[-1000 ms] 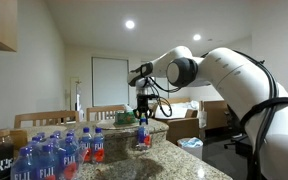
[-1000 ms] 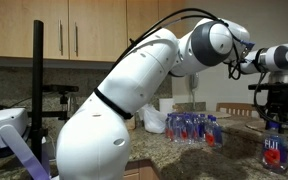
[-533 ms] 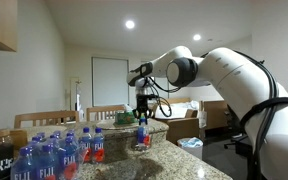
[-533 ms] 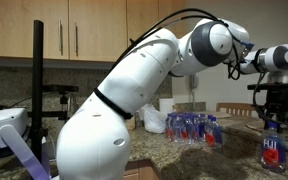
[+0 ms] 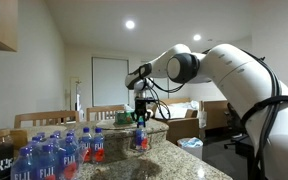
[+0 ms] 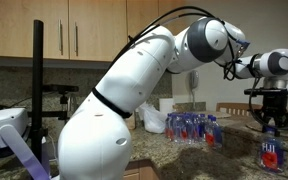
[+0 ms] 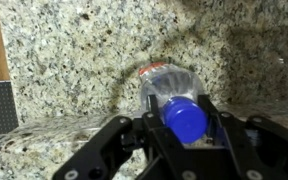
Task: Move two water bottles to the right.
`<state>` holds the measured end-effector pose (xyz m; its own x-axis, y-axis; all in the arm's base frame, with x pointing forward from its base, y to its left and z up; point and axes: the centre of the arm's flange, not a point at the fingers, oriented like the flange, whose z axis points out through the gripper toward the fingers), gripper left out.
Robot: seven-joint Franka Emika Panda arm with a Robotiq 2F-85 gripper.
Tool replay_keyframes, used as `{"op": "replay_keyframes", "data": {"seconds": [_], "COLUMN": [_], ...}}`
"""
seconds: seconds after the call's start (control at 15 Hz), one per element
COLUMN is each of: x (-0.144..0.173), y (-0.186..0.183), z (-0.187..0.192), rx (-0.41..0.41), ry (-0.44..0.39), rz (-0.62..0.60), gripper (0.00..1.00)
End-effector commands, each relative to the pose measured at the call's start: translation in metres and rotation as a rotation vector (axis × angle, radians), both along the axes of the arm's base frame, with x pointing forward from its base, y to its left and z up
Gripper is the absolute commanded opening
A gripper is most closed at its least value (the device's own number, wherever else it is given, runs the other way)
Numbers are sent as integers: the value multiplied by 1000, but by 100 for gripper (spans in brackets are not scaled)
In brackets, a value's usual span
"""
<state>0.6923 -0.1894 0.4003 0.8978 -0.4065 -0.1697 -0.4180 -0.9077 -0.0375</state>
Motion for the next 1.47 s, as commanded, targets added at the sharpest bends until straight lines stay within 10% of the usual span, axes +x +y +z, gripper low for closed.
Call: {"op": "replay_keyframes", "data": {"seconds": [0.0,1.4], "x": [-43,-82], "y": [11,-69], "z": [-15,20], "rx": [-25,-61], "ry": [-23,-77], "rz": [30,-132], "gripper": [18,18]}}
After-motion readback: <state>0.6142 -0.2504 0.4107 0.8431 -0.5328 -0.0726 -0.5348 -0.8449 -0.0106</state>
